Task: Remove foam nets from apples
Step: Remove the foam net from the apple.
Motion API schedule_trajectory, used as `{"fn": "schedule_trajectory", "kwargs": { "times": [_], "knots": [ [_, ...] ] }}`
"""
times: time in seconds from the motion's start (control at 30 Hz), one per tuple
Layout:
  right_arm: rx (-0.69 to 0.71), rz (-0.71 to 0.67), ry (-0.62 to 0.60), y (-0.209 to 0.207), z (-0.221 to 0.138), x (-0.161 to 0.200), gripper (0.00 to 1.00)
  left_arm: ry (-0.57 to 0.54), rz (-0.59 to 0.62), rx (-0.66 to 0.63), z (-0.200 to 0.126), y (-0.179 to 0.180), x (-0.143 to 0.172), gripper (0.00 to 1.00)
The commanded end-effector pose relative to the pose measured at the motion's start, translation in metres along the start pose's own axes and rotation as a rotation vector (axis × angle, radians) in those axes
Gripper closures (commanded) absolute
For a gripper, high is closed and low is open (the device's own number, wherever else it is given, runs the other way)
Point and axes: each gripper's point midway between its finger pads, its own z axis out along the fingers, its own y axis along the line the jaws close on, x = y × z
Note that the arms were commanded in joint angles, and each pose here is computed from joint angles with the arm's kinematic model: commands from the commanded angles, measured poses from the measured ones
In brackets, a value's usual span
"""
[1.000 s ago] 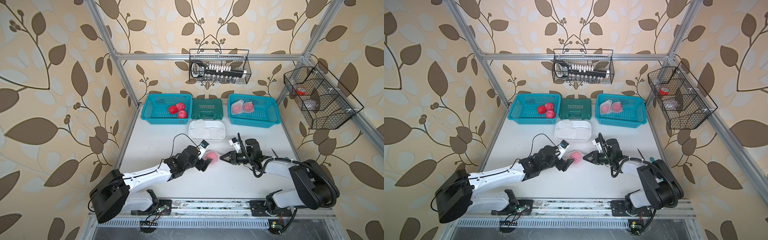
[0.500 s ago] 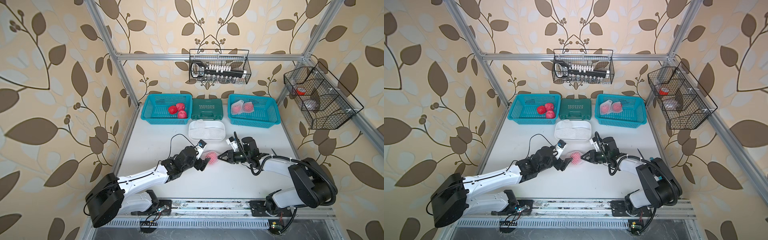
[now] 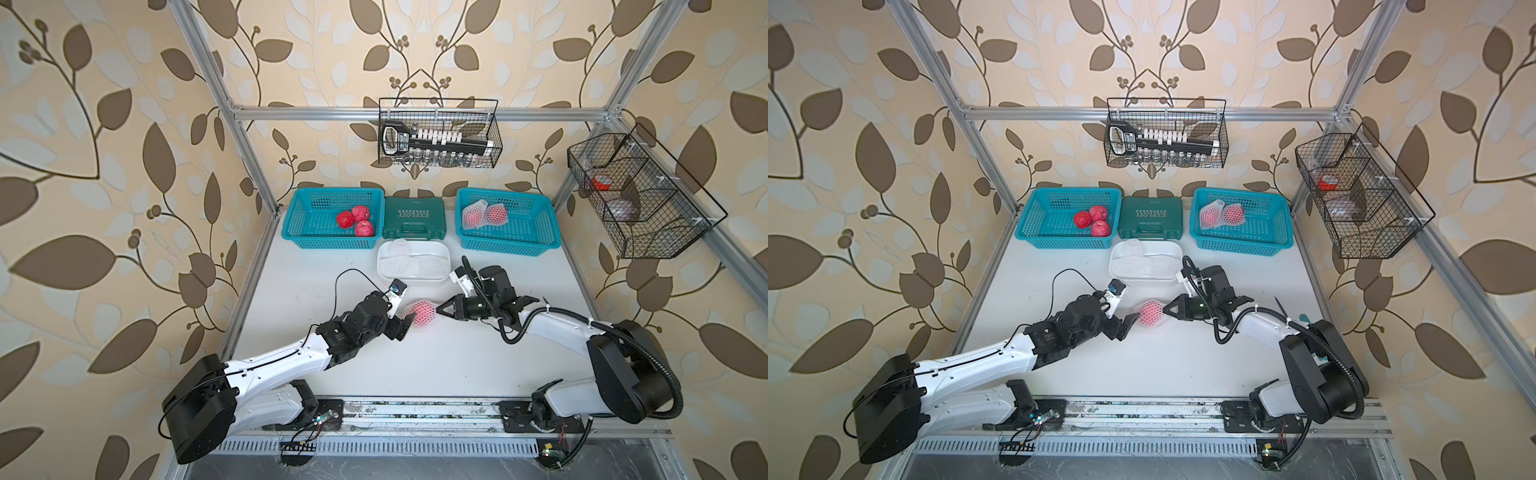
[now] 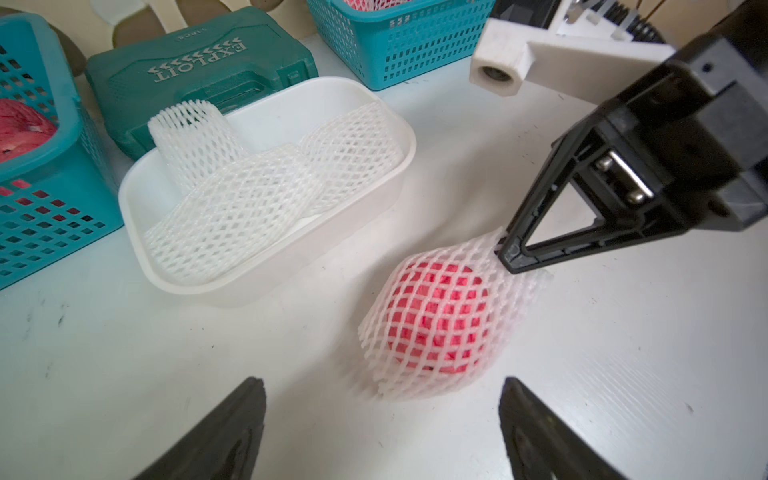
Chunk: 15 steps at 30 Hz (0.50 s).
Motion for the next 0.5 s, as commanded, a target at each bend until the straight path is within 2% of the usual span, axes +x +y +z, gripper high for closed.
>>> {"fn": "schedule_trajectory", "kwargs": {
  "times": [0.0,0.17,0.33,0.47],
  "knots": [
    [0.093,-0.085,0.016,0.004,-0.010,-0.002,0.91,-0.026,-0.019,-0.060,-0.008,0.013,-0.003,0.10],
    [0.200,-0.144,0.047,0.011,-0.015,-0.002,0.94,-0.028,-0.030,-0.094,-0.009,0.020,0.001,0.09],
    [0.375,-0.236,0.109,0.019,-0.013,0.005,0.93,-0.020,-0.027,-0.101,-0.006,0.021,0.003,0.09],
    [0.410,-0.302,0.087,0.036,-0.013,-0.002,0.93,-0.024,-0.022,-0.104,-0.006,0.021,0.001,0.09]
  ]
}}
